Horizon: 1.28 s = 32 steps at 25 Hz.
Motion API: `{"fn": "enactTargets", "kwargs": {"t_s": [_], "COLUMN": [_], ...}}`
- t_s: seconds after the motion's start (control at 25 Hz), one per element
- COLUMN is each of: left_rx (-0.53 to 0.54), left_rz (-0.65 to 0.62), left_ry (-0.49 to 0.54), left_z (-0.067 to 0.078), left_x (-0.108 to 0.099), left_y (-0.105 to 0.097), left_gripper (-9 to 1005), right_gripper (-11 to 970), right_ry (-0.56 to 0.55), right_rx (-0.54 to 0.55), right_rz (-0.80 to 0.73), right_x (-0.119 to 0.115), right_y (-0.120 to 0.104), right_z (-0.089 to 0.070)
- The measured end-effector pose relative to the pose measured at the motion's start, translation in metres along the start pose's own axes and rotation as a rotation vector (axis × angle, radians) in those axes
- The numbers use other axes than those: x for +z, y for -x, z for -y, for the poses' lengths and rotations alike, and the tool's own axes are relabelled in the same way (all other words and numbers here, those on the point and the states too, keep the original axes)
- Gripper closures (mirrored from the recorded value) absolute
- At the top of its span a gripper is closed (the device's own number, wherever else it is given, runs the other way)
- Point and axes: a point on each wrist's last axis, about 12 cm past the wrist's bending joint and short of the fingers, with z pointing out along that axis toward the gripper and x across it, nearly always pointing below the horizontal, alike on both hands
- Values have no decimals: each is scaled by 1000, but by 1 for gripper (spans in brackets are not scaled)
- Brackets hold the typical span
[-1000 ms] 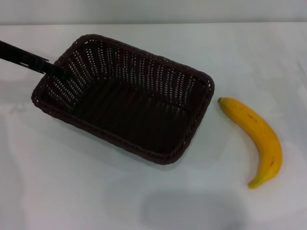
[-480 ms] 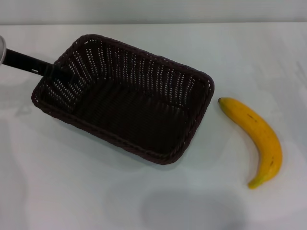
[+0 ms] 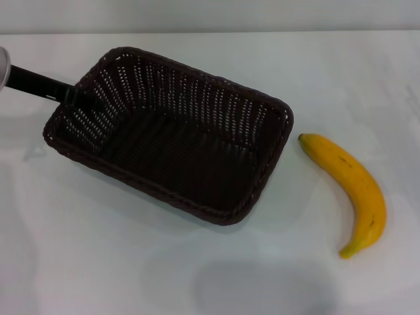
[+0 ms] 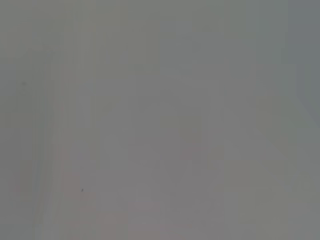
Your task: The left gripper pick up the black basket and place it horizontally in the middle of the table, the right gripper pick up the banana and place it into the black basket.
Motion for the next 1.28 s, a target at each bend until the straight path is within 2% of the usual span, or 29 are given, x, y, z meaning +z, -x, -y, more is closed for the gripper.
{"fn": "enactTargets", "kwargs": {"t_s": [0.16, 0.28, 0.4, 0.6, 0.8, 0.92, 1.16, 1.28], "left_rx": [-8, -32, -74, -188, -313, -378, -554, -625], "left_rz": [-6, 28, 62, 35, 20, 26, 98, 92], "left_ry": [-20, -47, -71, -101, -133, -140, -157, -156], "left_z": [2, 3, 8, 22, 34, 37, 28, 26], "left_x": [-1, -9, -23, -36, -37, -35, -35, -35], "left_y": [-1, 1, 7, 15, 19, 18, 6, -1], "left_gripper": [568, 634, 699, 835, 819, 809, 790, 780], "right_gripper": [243, 244, 245, 246, 245, 244, 245, 245], "right_ry": [-3, -3, -5, -5, -11, -17, -25, -30], "right_rx": [19, 23, 18, 5, -19, -27, -40, -54], "right_rz": [-2, 2, 12, 31, 45, 45, 46, 54], "right_x": [-2, -3, -5, -5, -6, -8, -9, -9], "right_y": [-1, -1, 1, 5, 8, 9, 10, 13], "right_z": [1, 1, 4, 8, 13, 17, 21, 25]}}
